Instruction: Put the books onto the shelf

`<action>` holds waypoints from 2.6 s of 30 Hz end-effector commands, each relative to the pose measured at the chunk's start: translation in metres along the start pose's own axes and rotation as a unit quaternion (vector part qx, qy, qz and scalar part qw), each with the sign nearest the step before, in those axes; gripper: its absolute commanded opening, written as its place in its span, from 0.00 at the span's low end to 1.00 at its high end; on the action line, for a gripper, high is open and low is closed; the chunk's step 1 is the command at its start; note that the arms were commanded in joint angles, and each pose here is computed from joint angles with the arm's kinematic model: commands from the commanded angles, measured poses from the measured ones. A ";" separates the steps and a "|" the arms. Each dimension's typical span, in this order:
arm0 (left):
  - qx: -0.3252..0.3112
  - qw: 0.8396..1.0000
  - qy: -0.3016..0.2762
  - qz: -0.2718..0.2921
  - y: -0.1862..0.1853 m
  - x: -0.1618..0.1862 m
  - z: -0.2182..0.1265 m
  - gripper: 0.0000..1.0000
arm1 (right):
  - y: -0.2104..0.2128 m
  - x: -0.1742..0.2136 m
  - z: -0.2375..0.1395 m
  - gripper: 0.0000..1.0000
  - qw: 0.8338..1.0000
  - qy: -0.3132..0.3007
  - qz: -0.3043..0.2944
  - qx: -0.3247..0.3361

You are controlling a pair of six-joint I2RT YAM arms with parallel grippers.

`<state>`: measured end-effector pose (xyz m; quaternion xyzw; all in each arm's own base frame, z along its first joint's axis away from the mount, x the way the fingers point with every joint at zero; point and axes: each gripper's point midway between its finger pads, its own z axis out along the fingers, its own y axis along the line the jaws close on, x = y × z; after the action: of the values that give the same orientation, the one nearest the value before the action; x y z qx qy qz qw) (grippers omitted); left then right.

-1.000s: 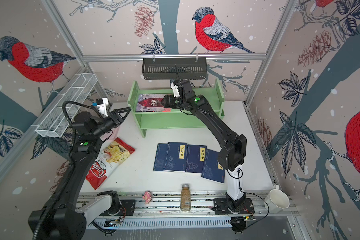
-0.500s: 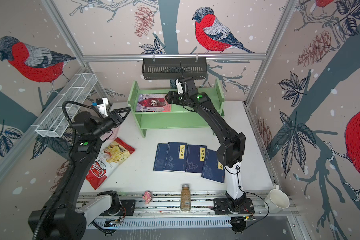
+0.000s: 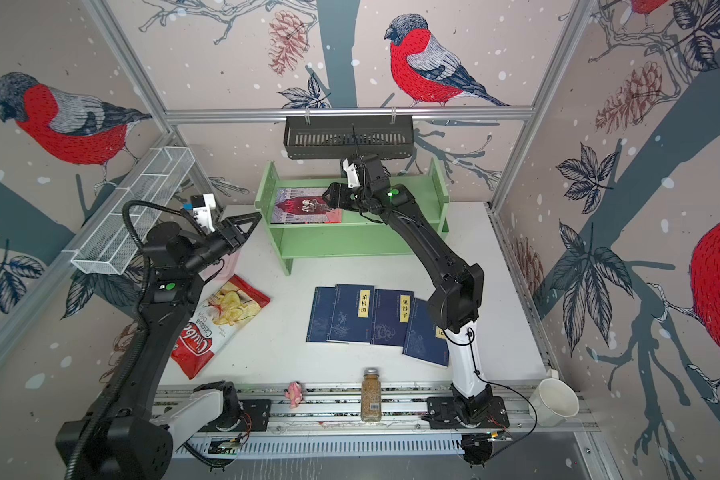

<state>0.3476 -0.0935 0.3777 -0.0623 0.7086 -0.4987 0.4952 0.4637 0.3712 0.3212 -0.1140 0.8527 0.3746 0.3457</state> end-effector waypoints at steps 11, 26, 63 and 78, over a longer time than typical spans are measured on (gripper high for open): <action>0.005 1.000 -0.009 0.009 -0.004 -0.005 -0.001 0.44 | -0.004 0.012 0.007 0.73 0.999 0.025 0.025 -0.002; 0.006 1.000 -0.008 0.002 -0.002 -0.003 -0.001 0.44 | 0.000 0.017 0.004 0.73 0.999 0.031 0.026 0.002; -0.007 0.985 0.170 -0.005 0.045 0.150 -0.026 0.48 | -0.007 0.224 -0.161 0.73 0.998 -0.009 0.054 0.035; -0.009 0.948 0.318 0.006 0.080 0.246 -0.005 0.67 | -0.100 0.304 -0.104 0.73 0.980 0.049 0.164 0.099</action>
<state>0.2533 -0.1894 0.1584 0.0741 0.8434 -0.4771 0.2359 0.2256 0.2329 0.1065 0.0390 0.9216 0.2954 0.2488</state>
